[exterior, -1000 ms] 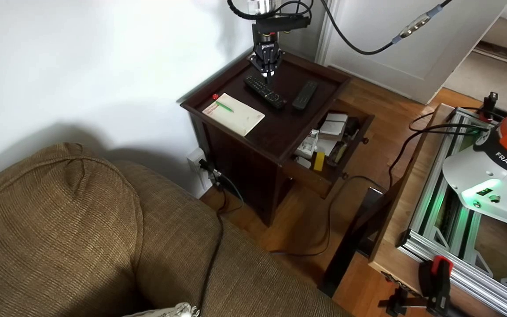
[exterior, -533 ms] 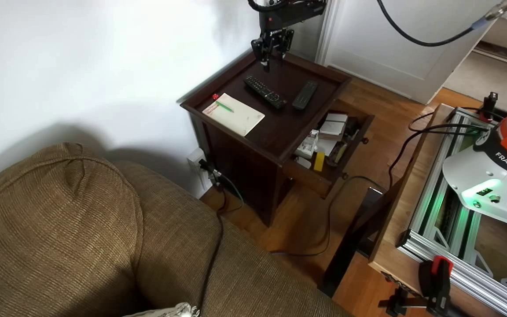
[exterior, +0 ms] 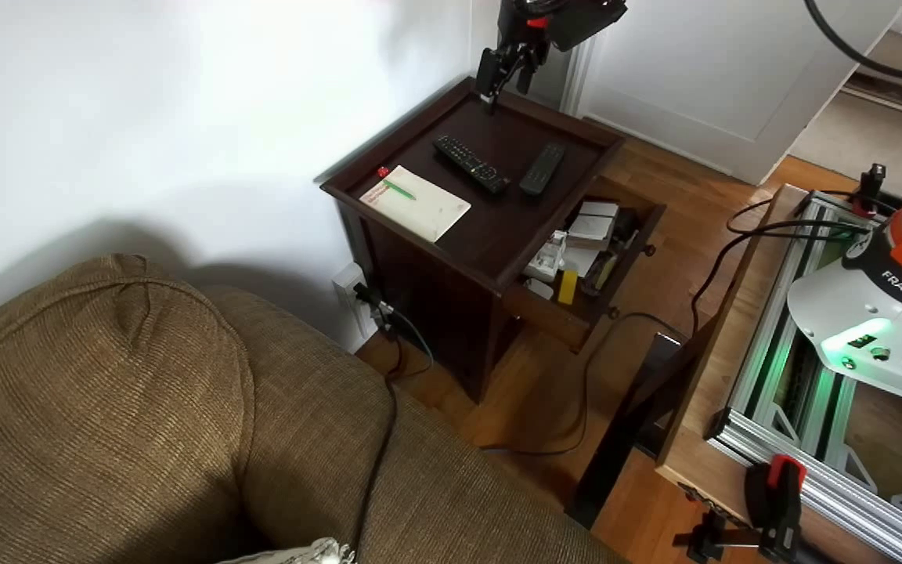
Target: Press the button to the immediate right of the white button on the remote to the left
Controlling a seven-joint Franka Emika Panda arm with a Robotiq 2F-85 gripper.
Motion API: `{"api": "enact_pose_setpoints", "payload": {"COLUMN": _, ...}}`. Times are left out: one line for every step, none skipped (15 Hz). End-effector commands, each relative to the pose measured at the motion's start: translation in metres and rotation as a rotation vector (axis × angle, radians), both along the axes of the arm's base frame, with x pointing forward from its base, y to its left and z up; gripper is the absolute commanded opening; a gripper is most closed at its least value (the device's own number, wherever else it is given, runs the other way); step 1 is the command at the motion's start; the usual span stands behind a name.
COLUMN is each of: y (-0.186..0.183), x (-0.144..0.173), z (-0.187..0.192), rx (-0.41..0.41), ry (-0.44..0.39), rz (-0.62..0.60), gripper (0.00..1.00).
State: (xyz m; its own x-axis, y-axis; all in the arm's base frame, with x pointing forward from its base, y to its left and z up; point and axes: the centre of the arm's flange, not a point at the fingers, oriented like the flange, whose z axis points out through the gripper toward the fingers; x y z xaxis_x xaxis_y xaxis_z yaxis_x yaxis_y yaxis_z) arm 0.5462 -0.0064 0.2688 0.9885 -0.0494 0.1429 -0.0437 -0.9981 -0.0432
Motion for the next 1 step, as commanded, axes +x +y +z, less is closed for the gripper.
{"api": "enact_pose_setpoints", "payload": {"y": 0.0003, "x": 0.0021, "z": 0.0009, "rx": 0.0, "ry": -0.003, "rz": 0.0, "gripper": 1.0}}
